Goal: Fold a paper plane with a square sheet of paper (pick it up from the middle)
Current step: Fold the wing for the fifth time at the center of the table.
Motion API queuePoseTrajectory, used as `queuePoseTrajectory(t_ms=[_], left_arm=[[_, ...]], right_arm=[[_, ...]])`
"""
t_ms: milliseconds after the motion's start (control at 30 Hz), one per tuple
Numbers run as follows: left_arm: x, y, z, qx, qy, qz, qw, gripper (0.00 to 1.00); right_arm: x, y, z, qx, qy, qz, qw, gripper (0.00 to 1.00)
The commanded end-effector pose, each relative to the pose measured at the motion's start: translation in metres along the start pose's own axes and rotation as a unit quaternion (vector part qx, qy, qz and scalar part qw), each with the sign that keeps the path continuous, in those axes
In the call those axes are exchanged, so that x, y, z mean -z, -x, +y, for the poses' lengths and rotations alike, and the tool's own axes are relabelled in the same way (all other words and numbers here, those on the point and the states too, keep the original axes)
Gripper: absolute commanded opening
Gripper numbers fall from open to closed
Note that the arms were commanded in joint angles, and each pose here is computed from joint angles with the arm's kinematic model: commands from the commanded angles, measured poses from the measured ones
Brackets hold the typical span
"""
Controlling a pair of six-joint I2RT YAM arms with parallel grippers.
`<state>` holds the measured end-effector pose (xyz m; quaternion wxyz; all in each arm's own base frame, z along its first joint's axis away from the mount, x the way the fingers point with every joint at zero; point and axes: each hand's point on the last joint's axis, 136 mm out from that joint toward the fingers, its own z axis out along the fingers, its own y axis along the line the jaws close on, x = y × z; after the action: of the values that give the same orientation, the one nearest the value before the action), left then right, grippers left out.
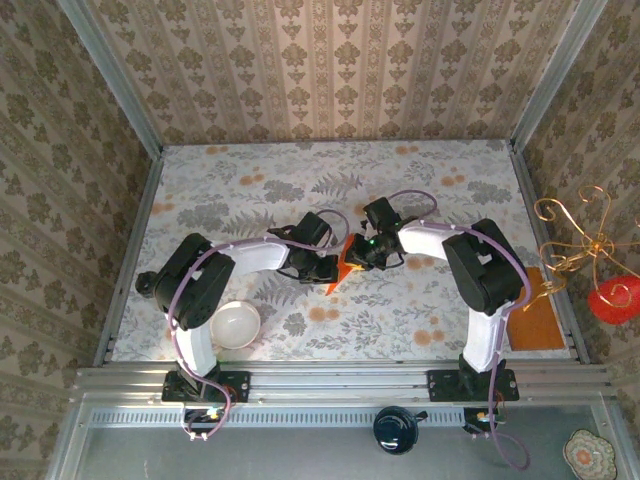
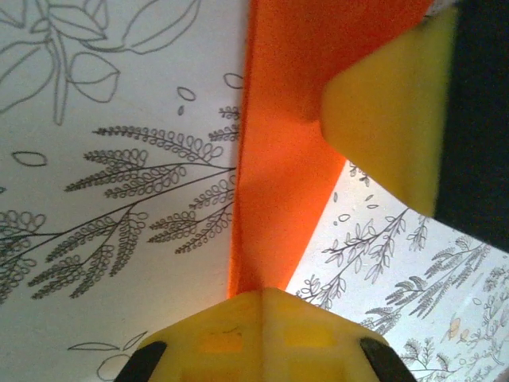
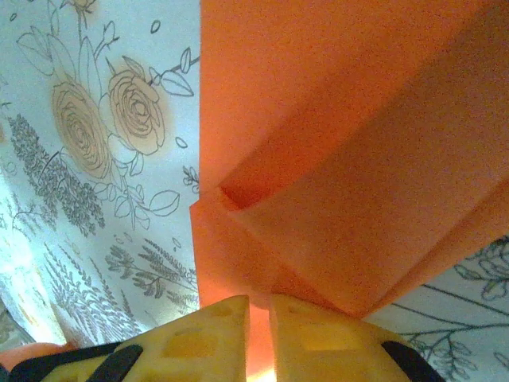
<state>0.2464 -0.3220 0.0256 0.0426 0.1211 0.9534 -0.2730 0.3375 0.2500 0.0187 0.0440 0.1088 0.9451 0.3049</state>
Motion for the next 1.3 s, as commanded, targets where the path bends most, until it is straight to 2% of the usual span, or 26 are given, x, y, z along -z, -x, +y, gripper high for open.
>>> queuePoseTrajectory(t_ms=[0, 233, 600, 833, 1133, 1267], left_arm=[[-0.008, -0.013, 0.015, 0.018, 0.026, 0.019, 0.999, 0.00], [-0.008, -0.015, 0.016, 0.017, 0.028, 0.021, 0.999, 0.00], [-0.009, -0.015, 0.014, 0.017, 0.023, 0.022, 0.999, 0.00], [-0.006, -0.013, 0.012, 0.018, 0.018, 0.017, 1.000, 0.00], [0.008, 0.007, -0.016, 0.003, -0.039, -0.023, 0.999, 0.00], [0.007, 0.015, -0.015, 0.011, -0.044, -0.031, 0.998, 0.00]], right_arm=[[0.016, 0.002, 0.017, 0.012, 0.034, -0.012, 0.999, 0.18], [0.021, -0.009, 0.021, 0.030, 0.052, -0.010, 0.998, 0.16], [0.001, -0.020, 0.025, 0.048, 0.042, 0.018, 0.998, 0.11], [-0.010, -0.022, 0.011, 0.048, 0.017, 0.027, 0.998, 0.10], [-0.021, -0.024, -0.011, 0.053, -0.012, 0.027, 0.998, 0.07], [-0.021, -0.022, -0.014, 0.051, -0.008, 0.020, 0.998, 0.06]])
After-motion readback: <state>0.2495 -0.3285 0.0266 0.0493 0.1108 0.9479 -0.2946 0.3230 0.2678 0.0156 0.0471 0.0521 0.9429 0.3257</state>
